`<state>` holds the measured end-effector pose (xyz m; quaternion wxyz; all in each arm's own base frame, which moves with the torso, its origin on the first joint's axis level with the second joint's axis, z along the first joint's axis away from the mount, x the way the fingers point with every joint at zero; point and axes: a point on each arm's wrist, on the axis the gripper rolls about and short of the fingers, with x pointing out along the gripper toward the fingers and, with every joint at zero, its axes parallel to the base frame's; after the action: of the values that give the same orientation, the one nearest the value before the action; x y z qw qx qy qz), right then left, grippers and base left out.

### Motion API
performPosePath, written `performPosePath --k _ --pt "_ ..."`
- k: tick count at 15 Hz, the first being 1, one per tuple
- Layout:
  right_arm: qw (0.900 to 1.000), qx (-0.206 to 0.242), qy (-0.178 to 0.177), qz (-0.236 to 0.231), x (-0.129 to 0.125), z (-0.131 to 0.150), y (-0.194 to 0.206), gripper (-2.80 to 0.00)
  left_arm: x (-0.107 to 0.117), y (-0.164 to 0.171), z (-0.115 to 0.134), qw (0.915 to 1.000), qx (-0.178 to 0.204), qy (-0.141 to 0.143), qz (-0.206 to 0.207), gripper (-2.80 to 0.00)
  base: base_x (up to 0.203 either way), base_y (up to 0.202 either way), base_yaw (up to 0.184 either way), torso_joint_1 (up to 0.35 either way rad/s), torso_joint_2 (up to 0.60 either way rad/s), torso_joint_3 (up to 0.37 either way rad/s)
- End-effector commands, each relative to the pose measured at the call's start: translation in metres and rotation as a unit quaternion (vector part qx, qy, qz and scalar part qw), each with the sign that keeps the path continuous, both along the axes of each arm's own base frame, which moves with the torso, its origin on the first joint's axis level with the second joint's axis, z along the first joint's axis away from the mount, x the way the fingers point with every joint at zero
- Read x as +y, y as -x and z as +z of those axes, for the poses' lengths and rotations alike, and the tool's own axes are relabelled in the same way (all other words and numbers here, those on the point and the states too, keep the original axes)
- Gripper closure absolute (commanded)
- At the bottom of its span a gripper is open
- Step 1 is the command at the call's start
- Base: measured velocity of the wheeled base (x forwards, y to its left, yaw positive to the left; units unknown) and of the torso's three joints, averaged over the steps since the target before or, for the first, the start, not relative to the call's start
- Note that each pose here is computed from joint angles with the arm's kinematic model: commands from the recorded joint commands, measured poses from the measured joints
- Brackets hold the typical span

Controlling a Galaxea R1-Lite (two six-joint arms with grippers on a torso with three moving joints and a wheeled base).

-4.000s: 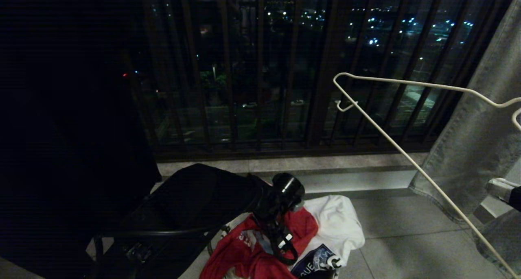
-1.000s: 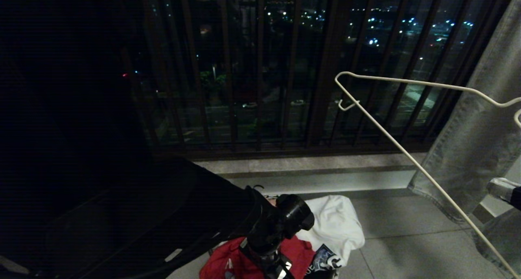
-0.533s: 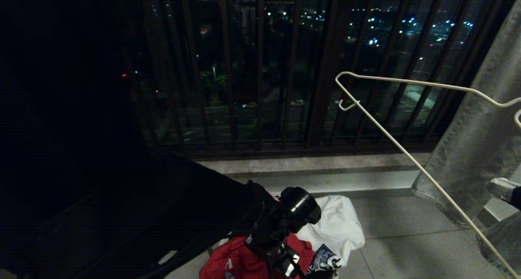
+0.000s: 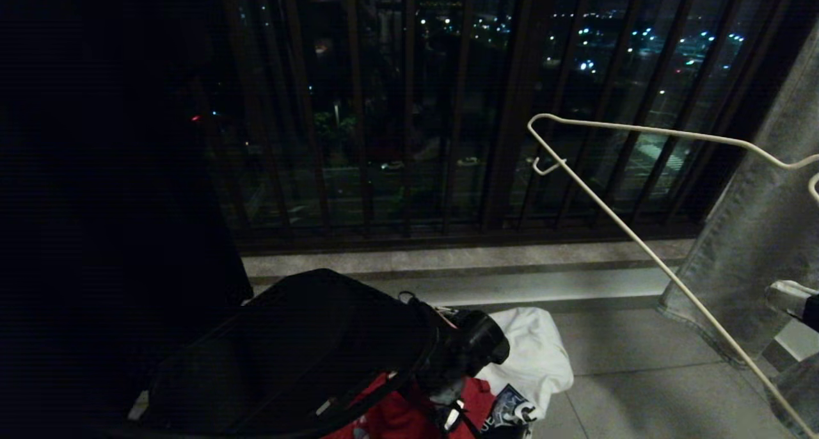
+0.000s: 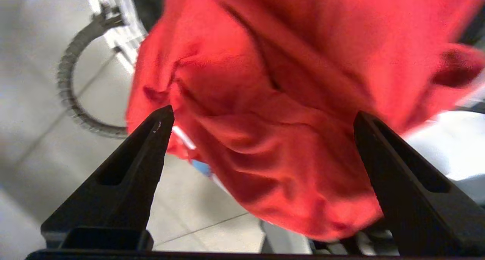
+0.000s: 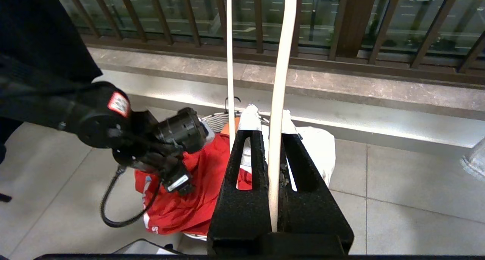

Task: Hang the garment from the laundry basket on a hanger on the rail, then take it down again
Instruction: Pick up clothes from the basket

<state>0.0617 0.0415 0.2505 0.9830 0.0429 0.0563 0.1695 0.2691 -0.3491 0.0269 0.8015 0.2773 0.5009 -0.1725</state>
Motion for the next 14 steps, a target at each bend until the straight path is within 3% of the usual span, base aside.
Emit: performPosePath --k 1,3,7,9,14 --pt "1.000 0.001 0.001 0.000 0.001 0.000 -0.001 0.00 0.001 0.000 -0.010 0.9999 0.005 -0.015 0.004 -2.80 0.000 0.000 0.000 0.000 0.00 0.000" --pt "1.000 0.004 0.002 -0.001 0.001 -0.002 -0.001 0.00 0.008 0.001 -0.011 0.9996 0.006 -0.028 0.009 -2.80 0.000 0.000 0.000 0.000 0.00 0.000" --pt "1.000 0.009 0.005 0.000 0.003 -0.003 -0.003 0.00 0.040 0.012 -0.016 0.9954 0.003 -0.087 0.042 -2.80 0.000 0.000 0.000 0.000 0.00 0.000" --pt "1.000 0.010 0.006 0.000 0.003 -0.004 -0.003 0.00 0.050 0.012 -0.006 0.9942 -0.008 -0.083 0.067 -2.80 0.000 0.000 0.000 0.000 0.00 0.000" --pt "1.000 0.010 0.006 0.000 0.003 -0.004 -0.003 0.00 0.051 0.012 -0.006 0.9940 -0.008 -0.081 0.073 -2.80 0.000 0.000 0.000 0.000 0.00 0.000"
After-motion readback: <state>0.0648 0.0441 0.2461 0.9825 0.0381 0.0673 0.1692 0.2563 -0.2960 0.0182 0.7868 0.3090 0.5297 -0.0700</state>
